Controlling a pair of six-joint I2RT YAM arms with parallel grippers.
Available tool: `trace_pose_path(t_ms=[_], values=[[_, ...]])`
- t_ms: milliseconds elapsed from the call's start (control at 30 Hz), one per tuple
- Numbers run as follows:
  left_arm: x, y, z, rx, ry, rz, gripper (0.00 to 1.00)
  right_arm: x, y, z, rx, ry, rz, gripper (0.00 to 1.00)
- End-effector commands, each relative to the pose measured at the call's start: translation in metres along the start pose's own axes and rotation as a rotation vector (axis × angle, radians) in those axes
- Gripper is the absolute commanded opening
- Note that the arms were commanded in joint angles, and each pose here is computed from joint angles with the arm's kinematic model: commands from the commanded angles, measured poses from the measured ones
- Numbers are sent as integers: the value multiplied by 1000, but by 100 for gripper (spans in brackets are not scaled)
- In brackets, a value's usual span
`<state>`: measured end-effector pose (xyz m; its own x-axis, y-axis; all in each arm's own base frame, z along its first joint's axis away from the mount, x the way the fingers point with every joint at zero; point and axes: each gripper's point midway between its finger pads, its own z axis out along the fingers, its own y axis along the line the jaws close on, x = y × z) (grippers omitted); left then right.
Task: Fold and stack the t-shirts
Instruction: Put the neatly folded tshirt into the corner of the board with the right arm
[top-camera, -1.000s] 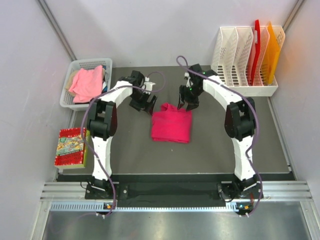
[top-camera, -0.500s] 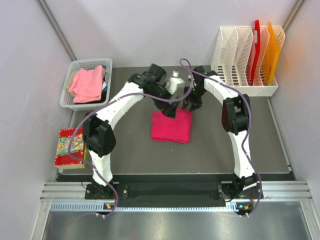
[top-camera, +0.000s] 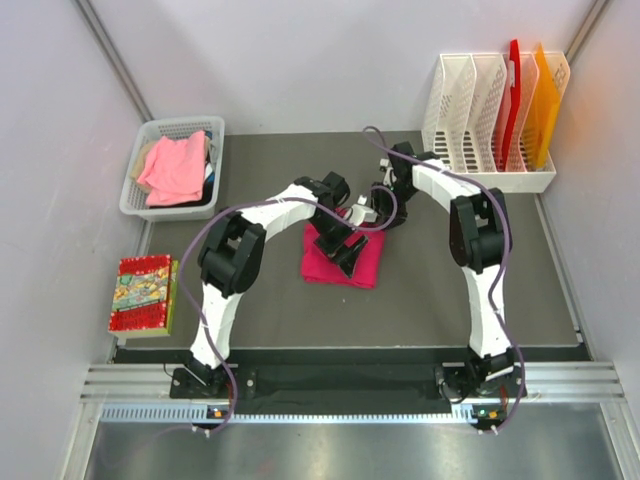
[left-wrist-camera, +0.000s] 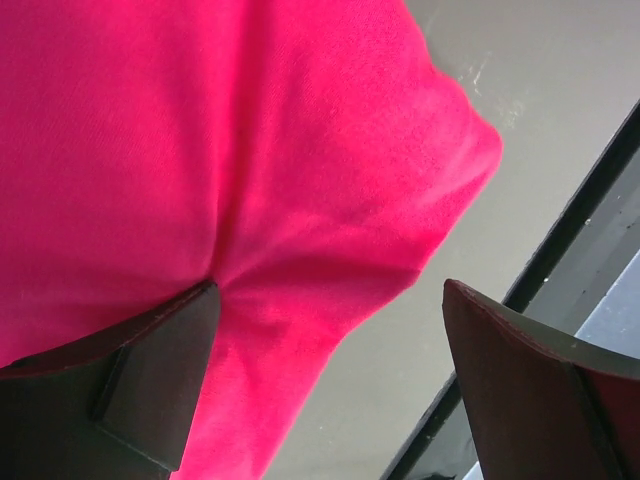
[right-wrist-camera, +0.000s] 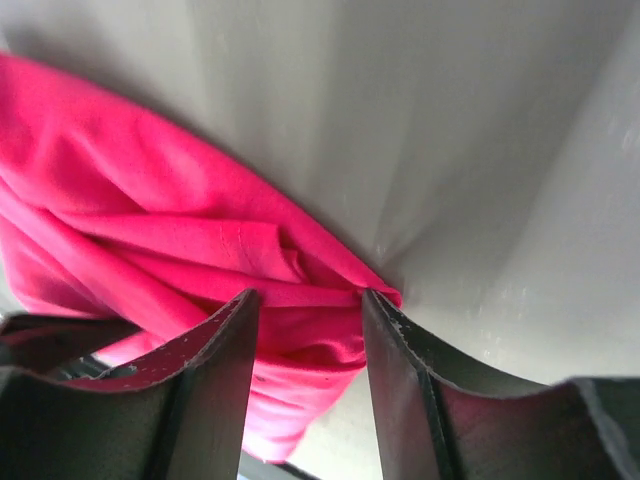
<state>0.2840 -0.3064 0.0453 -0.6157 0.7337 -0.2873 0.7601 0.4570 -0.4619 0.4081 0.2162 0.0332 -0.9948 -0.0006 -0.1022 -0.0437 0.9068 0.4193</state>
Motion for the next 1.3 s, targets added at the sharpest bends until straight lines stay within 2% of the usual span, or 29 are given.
trace_pose_path(t_ms=[0, 233, 400, 600, 700, 833, 933, 1033, 1100, 1167, 1267], values=[[13, 12, -7, -59, -6, 18, 99, 24, -5, -12, 19, 23, -10, 46], [43, 33, -24, -103, 13, 0, 99, 66, -5, -14, 36, 83, -49, 45], [53, 44, -45, -204, 51, 131, 98, 117, 7, -20, 35, 141, -99, 45], [17, 57, -88, -334, -24, 213, 99, 190, 36, -24, 2, 219, -169, 45], [-5, 53, -109, -363, -77, 242, 99, 209, 50, -26, -6, 227, -198, 46], [-27, 23, -143, -328, -173, 268, 99, 195, 44, -39, 30, 183, -190, 50], [-31, -3, -161, -289, -231, 263, 99, 164, 31, -59, 39, 111, -149, 51], [-14, -17, -159, -250, -233, 230, 99, 129, 6, -81, 47, 17, -60, 55], [8, -16, -142, -225, -192, 181, 99, 113, -13, -89, 54, -33, 9, 56], [22, -13, -128, -215, -170, 148, 99, 110, -27, -84, 56, -36, 60, 56], [33, -12, -112, -191, -137, 93, 99, 115, -27, -62, -34, -5, 110, 57]])
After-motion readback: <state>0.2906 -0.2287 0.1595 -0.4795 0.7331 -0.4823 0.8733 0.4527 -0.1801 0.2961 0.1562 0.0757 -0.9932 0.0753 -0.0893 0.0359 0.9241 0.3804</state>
